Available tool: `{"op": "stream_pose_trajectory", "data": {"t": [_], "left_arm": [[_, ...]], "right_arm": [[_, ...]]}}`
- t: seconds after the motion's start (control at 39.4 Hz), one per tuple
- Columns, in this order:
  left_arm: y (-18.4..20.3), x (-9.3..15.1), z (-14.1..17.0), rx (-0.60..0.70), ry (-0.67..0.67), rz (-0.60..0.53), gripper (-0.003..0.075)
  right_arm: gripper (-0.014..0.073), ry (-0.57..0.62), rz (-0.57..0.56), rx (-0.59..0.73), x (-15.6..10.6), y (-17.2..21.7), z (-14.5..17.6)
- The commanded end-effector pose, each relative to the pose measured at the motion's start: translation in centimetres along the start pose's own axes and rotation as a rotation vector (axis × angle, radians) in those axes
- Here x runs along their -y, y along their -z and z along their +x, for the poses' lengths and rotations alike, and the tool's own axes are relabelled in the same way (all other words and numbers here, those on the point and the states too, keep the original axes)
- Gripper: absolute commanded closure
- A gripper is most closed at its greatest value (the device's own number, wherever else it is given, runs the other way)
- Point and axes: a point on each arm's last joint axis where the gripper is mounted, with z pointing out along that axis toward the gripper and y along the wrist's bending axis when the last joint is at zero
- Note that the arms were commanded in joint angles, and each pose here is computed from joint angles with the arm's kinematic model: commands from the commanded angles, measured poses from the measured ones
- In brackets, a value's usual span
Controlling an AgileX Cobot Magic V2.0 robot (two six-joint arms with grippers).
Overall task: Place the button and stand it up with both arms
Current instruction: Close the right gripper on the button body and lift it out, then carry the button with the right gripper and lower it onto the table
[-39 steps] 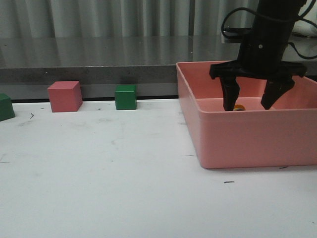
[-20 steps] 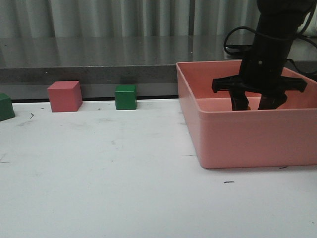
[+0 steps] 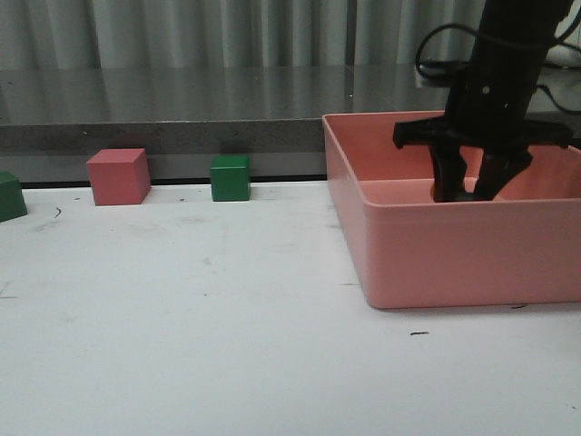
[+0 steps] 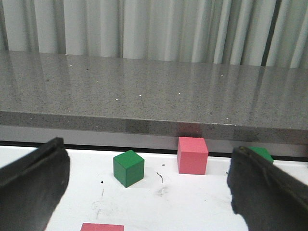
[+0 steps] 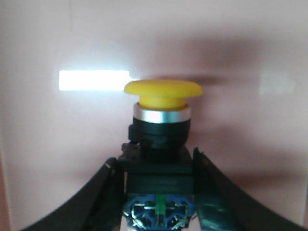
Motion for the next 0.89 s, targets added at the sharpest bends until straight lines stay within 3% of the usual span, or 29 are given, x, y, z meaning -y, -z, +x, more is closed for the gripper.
{"op": "stream_pose_trajectory", "data": {"t": [0.0, 0.15, 0.3, 0.61, 0.86], "left_arm": [[0.0, 0.1, -1.8, 0.101, 0.000, 0.012, 0.0081], [0.0, 0.1, -1.8, 0.101, 0.000, 0.012, 0.0081], [0.0, 0.1, -1.8, 0.101, 0.000, 0.012, 0.0081], [0.0, 0.1, -1.8, 0.100, 0.000, 0.012, 0.0081], [0.0, 0.1, -1.8, 0.100, 0.000, 0.012, 0.0081]], "right_arm": [[0.0374, 0.000, -0.038, 0.167, -0.1, 6.8, -1.0], [0.0374, -0.003, -0.093, 0.260, -0.7, 11.6, -0.4], [0.0374, 0.056, -0.160, 0.318, -3.4, 15.0, 0.9], [0.0374, 0.285, -0.346, 0.318, -14.1, 17.8, 3.5], [0.0374, 0.391, -0.473, 0.192, -22.8, 14.9, 5.6]]}}
